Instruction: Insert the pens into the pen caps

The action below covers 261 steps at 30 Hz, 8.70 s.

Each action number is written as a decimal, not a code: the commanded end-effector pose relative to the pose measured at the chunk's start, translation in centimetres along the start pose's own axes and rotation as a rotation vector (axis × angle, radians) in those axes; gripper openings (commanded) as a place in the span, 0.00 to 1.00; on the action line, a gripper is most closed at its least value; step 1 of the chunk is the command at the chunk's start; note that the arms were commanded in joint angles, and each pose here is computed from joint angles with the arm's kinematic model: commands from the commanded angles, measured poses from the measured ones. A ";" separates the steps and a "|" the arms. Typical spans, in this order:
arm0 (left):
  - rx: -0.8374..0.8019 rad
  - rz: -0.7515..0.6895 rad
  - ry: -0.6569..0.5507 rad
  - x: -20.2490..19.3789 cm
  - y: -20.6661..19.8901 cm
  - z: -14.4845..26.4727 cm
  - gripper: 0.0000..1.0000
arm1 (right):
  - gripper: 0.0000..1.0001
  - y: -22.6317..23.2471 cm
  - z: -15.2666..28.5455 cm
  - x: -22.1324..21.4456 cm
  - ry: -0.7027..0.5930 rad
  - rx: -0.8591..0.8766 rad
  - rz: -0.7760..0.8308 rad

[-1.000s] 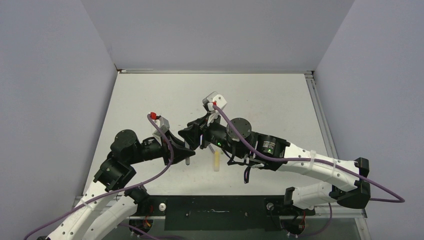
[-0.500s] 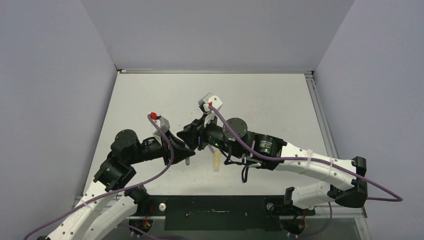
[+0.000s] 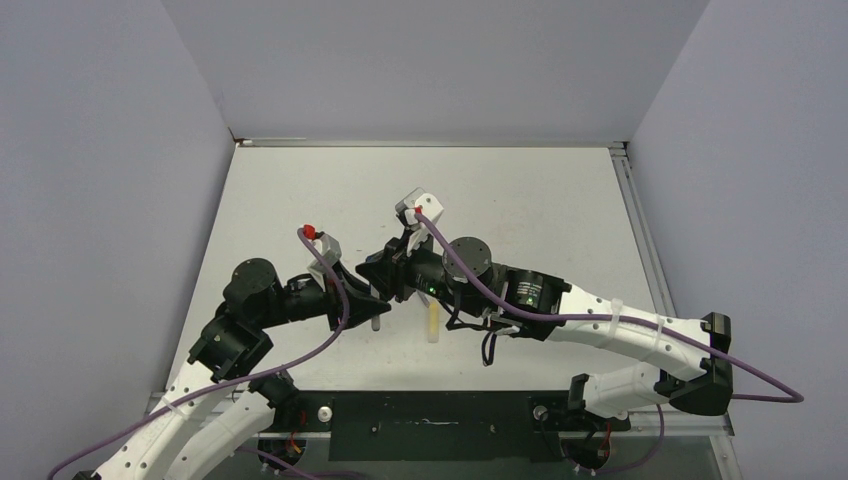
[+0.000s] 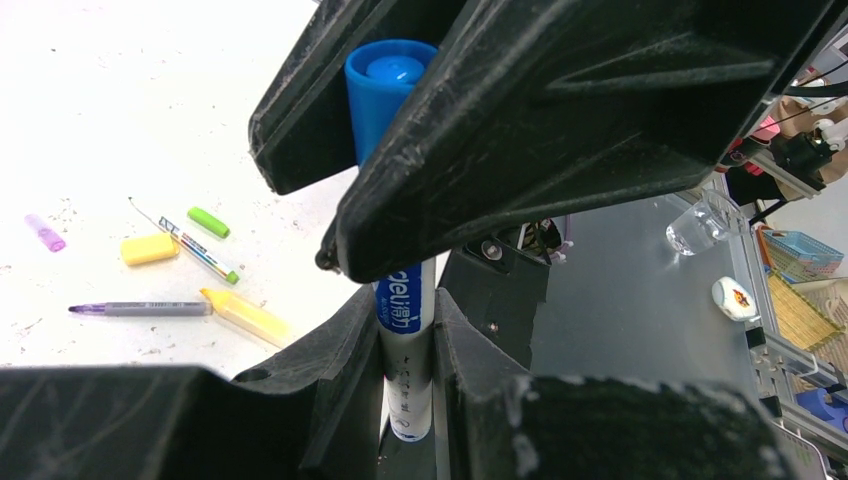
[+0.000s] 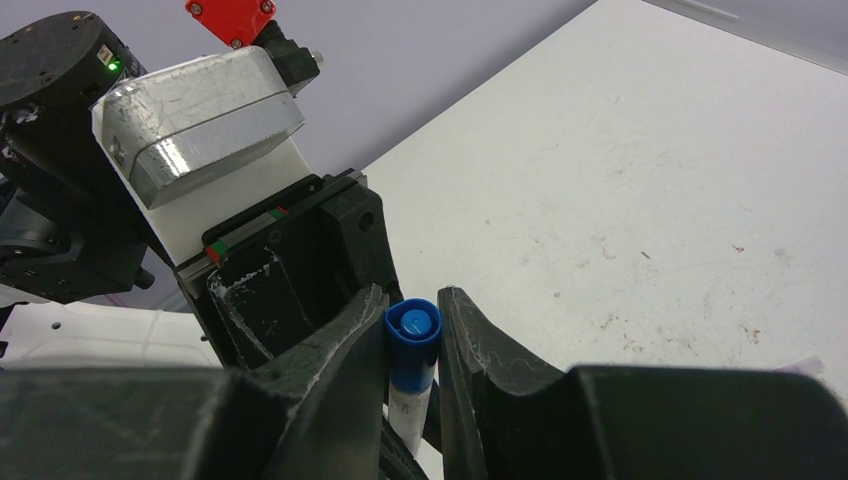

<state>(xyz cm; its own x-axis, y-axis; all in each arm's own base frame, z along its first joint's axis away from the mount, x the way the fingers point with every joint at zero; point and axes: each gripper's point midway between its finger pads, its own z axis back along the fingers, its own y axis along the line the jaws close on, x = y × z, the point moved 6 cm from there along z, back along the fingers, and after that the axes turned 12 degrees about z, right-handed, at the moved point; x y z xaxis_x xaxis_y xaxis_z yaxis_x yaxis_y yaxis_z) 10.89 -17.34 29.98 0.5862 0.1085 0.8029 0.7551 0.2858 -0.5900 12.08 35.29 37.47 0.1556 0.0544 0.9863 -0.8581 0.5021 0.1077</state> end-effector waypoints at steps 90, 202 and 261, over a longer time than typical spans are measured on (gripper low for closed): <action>-0.068 -0.081 -0.165 7.6 -3.7 -0.9 0.00 | 0.05 2.4 3.8 -7.7 0.180 0.075 -0.056; 1.386 0.432 0.314 -9.5 23.4 -3.1 0.54 | 0.73 -11.0 5.0 -17.4 0.656 -0.397 -0.036; 0.885 0.186 -0.048 -0.6 11.0 2.4 0.81 | 0.35 -17.3 -9.5 -24.9 0.864 -0.408 -0.017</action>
<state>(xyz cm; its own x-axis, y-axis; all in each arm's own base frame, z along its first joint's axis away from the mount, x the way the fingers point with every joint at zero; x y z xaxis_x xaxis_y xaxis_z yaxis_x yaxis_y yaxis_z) 17.87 -11.60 22.56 0.6895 0.2502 0.6797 0.0761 0.9082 -0.4115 25.51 32.74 9.13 0.6350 0.5983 0.4886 -0.6628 0.7469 -0.0532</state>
